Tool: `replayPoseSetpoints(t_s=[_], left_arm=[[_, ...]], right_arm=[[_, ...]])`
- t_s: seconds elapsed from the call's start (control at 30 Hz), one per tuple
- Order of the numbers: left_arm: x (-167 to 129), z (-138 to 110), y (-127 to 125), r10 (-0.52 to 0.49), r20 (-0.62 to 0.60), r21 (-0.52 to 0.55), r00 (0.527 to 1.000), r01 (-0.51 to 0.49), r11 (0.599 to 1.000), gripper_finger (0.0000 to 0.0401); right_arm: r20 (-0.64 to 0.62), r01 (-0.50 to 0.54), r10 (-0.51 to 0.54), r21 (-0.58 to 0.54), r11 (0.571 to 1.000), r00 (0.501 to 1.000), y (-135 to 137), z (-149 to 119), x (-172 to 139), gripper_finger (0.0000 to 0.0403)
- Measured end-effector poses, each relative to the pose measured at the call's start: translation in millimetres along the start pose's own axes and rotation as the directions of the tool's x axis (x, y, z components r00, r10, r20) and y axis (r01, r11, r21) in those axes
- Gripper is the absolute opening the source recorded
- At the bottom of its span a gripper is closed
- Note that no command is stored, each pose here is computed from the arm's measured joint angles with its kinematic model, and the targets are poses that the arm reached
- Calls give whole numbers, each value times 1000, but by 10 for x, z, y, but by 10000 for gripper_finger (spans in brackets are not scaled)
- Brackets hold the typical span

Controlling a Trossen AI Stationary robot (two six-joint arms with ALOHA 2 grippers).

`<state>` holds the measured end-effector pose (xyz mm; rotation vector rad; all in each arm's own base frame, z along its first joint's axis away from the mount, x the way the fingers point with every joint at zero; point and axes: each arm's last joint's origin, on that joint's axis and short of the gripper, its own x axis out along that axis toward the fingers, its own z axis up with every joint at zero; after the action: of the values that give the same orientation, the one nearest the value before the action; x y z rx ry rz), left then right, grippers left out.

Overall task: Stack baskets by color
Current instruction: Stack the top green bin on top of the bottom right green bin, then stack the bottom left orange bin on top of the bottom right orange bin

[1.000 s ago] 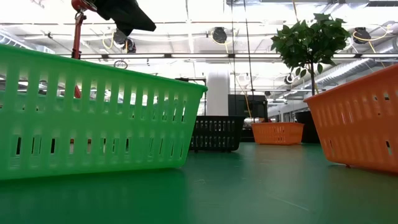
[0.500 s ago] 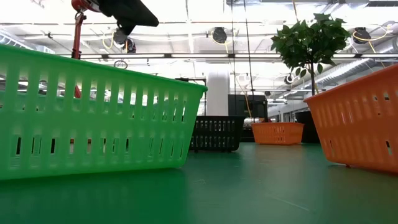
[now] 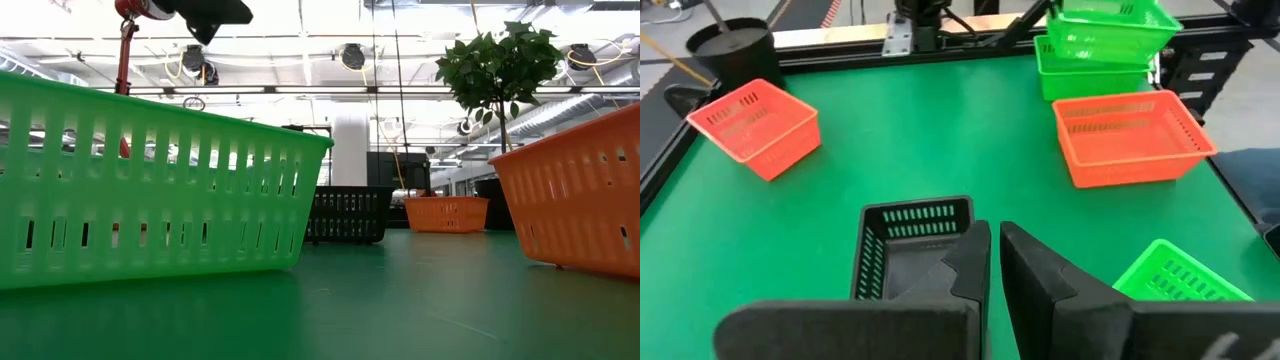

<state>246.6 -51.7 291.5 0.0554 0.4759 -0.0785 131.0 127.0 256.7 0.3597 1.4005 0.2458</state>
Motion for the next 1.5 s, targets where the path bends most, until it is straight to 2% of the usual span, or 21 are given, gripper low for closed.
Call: replayPoseSetpoints(t_s=[0.47,0.83,1.27,1.5], left_arm=[[-5,-1,-40,-15,1,9,1000,14,1000,31],[-5,-1,-38,-14,1,8,1000,14,1000,31],[-5,0,-38,-15,2,-2,1000,15,1000,31],[-6,2,-48,-18,4,-33,1000,18,999,31]], right_arm=[[-43,-31,32,17,999,999,-253,-97,242,8],[-33,-24,25,30,999,999,-336,-98,353,44],[13,-33,33,35,999,999,-315,-65,350,97],[53,-71,69,40,997,996,-203,-10,150,118]])
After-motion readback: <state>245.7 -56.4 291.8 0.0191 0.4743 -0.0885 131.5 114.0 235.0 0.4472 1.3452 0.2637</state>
